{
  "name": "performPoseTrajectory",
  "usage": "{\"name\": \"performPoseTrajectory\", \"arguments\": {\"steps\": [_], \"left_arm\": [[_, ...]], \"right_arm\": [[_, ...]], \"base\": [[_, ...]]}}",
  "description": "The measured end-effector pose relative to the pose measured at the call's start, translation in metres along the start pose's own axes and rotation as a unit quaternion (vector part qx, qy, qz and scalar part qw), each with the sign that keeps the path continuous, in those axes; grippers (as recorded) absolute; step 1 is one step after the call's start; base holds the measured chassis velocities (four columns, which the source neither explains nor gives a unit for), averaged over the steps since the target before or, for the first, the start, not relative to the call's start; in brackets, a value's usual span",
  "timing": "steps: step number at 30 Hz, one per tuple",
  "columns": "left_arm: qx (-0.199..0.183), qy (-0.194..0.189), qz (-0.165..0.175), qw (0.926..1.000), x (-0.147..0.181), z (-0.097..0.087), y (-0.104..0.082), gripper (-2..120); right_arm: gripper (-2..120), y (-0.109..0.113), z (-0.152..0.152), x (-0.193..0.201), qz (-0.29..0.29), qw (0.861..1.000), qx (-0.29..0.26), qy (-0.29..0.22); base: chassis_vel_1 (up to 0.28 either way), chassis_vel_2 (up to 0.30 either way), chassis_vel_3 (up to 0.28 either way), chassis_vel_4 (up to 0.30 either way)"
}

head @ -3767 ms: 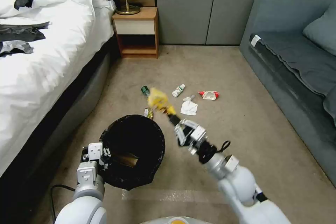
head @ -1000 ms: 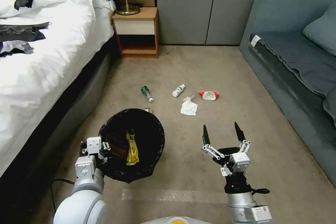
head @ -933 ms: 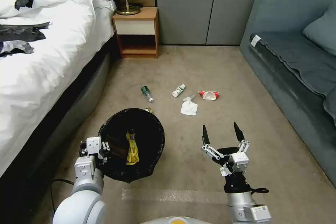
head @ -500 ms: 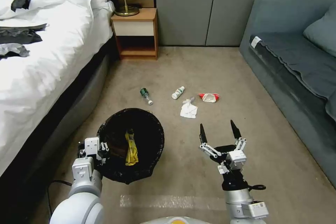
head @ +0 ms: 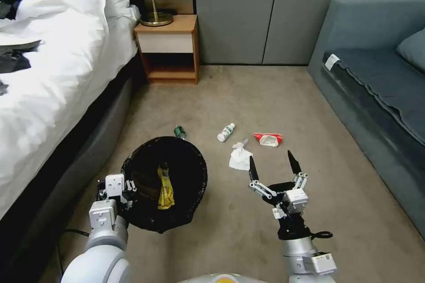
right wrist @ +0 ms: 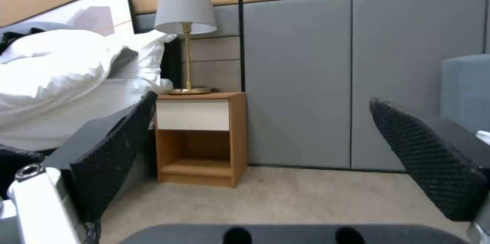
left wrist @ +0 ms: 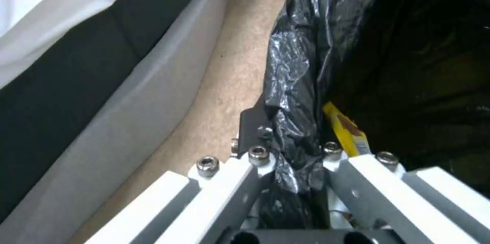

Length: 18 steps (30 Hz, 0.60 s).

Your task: Pick up the trash bin, then pick up the garbage from the floor and place it into the trash bin.

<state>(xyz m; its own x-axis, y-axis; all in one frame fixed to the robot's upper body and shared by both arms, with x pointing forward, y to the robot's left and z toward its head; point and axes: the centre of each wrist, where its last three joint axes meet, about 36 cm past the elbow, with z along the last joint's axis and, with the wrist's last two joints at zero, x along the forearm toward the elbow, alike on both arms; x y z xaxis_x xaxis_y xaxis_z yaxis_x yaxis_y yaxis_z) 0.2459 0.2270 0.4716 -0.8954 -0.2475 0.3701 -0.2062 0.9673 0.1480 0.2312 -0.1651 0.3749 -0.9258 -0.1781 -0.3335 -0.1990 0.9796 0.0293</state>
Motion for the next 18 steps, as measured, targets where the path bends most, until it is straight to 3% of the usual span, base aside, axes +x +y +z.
{"name": "performPoseTrajectory", "arguments": {"steps": [8, 18], "left_arm": [[0.001, -0.003, 0.000, 1.0000, -0.002, -0.001, 0.000, 0], [0.000, 0.000, 0.000, 1.0000, -0.004, 0.001, 0.000, 0]], "right_arm": [[100, -0.001, 0.002, -0.001, -0.014, 1.000, 0.001, -0.004], [100, -0.005, 0.011, -0.010, -0.024, 1.000, 0.007, -0.010]], "base": [[-0.115, 0.125, 0.126, -0.117], [-0.006, 0.000, 0.004, -0.006]]}}
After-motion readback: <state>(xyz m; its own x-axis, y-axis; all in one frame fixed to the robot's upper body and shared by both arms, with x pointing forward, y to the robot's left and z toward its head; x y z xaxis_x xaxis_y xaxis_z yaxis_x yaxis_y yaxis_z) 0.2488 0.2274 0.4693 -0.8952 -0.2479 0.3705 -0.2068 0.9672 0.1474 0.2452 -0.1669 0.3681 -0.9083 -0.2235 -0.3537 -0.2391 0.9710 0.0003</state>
